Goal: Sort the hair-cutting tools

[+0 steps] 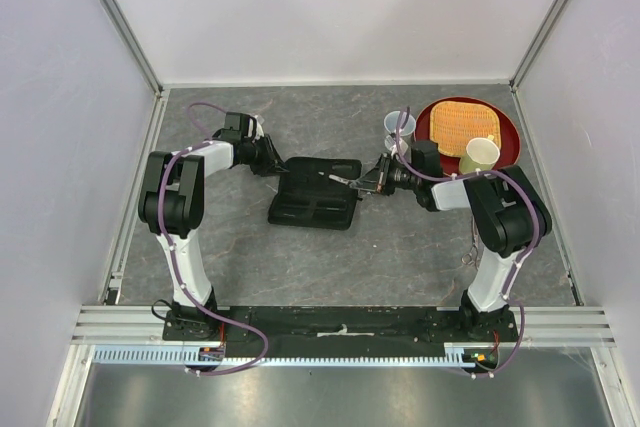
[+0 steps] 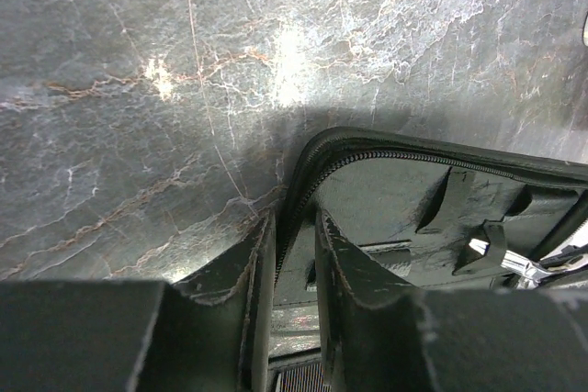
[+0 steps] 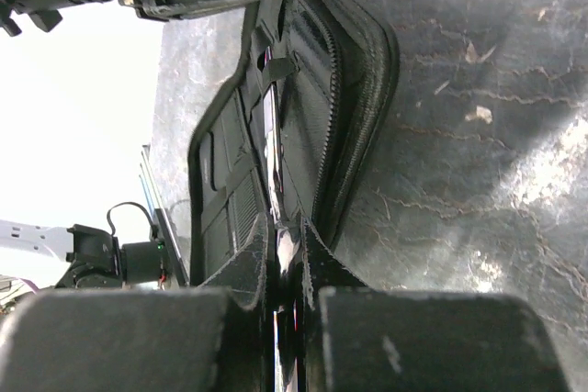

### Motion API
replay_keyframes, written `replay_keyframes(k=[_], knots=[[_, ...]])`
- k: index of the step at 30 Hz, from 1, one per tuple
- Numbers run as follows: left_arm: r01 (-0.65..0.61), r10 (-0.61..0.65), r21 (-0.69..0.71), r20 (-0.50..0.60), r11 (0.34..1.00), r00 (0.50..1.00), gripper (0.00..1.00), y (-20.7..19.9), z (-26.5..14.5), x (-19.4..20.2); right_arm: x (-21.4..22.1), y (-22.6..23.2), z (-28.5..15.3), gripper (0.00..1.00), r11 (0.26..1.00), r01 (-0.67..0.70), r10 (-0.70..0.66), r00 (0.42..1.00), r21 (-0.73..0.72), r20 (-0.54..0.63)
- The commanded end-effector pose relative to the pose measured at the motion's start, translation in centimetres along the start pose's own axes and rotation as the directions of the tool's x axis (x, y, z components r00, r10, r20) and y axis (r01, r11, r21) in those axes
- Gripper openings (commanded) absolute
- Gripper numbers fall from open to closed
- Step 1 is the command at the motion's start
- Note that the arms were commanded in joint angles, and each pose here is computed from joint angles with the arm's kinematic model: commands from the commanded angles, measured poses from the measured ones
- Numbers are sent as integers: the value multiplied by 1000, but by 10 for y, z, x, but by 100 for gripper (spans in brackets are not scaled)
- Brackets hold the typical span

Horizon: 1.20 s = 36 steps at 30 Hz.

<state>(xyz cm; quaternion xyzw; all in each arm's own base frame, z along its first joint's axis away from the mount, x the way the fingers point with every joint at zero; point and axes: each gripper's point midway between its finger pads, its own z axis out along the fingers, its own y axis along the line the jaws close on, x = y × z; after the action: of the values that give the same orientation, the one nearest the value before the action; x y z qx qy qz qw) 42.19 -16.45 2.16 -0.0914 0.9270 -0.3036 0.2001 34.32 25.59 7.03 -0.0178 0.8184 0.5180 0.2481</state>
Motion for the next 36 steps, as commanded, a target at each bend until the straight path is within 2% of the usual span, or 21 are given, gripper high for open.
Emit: replay_keyframes(k=[1,6,10,12,13,15,16,19,22,29,30,31,34,36], knots=[[-7,6,-22,-66,1000,998,28,2,3,25,-20,40,5,0,978,125,-115,991,-169,66],[-10,9,-16,-71,1000,997,28,0,3,26,-5,36,16,0,976,105,-107,994,-188,2],[-7,6,-28,-69,1000,998,28,1,4,26,6,21,20,2,989,56,-63,997,-137,-47],[-6,3,-33,-68,999,998,28,2,3,26,3,9,22,14,994,83,-86,995,-72,-43],[-7,5,-35,-68,999,998,28,3,3,26,9,1,21,25,998,57,-59,996,-28,-70],[-17,15,-27,-69,999,998,28,1,3,26,5,-6,21,34,996,91,-89,993,20,-76],[-24,22,-26,-68,999,997,29,1,2,26,9,-18,19,45,994,65,-57,994,86,-96],[-32,30,-29,-62,999,998,29,0,1,25,6,-31,15,60,979,79,-60,993,189,-99],[-30,28,-35,-61,999,998,30,2,1,25,7,-41,10,65,963,71,-41,992,260,-118],[-16,12,-60,-66,998,998,33,7,1,28,2,-56,-8,70,906,75,-45,996,416,-82],[-12,8,-62,-69,998,998,33,6,1,29,1,-58,-11,68,897,74,-43,996,435,-82],[-10,6,-62,-68,998,998,33,6,1,28,3,-60,-15,59,886,74,-37,995,458,-89],[-9,5,-56,-73,998,997,33,4,-1,28,0,-65,-18,49,865,104,-55,992,491,-114],[-9,5,-56,-72,998,997,33,4,-2,28,-1,-68,-19,47,855,119,-66,990,505,-122]])
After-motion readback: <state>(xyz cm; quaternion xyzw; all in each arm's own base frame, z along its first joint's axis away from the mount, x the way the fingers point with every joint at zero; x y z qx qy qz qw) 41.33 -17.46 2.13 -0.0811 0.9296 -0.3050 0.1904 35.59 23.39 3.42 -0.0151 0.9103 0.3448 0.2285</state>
